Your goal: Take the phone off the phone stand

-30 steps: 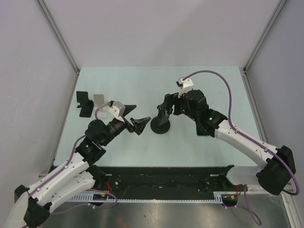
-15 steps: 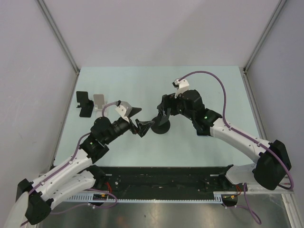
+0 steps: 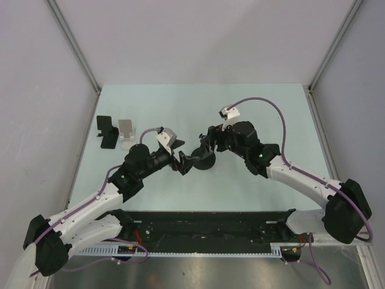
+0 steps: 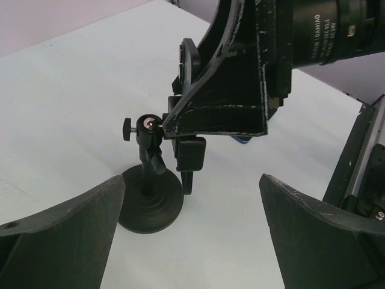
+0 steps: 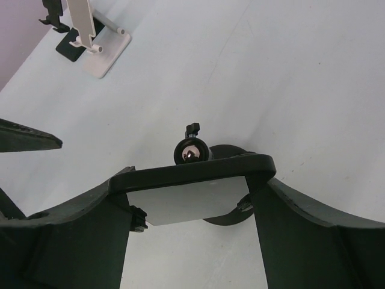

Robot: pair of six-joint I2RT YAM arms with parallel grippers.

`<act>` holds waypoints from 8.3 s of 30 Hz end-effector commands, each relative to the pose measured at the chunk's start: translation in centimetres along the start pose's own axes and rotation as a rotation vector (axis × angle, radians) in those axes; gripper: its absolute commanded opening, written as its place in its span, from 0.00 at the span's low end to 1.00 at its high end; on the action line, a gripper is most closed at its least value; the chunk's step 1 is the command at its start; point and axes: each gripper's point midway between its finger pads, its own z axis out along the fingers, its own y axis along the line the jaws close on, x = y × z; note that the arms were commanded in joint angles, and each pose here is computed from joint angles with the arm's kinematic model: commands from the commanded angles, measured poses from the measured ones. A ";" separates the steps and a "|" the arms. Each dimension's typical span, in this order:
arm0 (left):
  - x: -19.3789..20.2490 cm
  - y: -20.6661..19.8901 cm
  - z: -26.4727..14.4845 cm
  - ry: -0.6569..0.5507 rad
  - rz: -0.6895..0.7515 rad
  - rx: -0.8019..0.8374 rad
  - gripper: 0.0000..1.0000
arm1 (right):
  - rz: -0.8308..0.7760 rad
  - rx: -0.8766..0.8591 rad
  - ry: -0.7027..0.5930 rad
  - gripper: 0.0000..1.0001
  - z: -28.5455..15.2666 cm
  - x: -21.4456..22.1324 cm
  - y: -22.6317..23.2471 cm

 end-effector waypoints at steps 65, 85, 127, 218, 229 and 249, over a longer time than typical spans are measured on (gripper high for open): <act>3.1 3.2 3.3 0.159 -0.056 -0.010 0.00 | -0.047 -0.274 -0.107 0.00 -4.9 -4.8 2.9; 2.1 1.4 2.8 0.116 0.094 -0.049 0.74 | 0.001 -0.111 -0.170 0.00 -3.7 -5.5 2.5; 0.5 0.1 5.2 0.031 0.088 -0.124 0.00 | -0.044 0.026 -0.105 0.00 -3.5 -3.3 0.9; -8.8 6.5 -8.1 -0.270 0.246 -0.434 1.00 | 0.223 0.902 1.049 0.00 -15.3 10.2 -36.7; -8.6 6.1 -7.9 -0.264 0.250 -0.419 1.00 | 0.279 0.818 1.057 0.26 -13.1 13.0 -38.1; -8.5 5.8 -7.8 -0.262 0.254 -0.404 1.00 | 0.328 0.730 0.989 0.76 -11.9 13.2 -38.1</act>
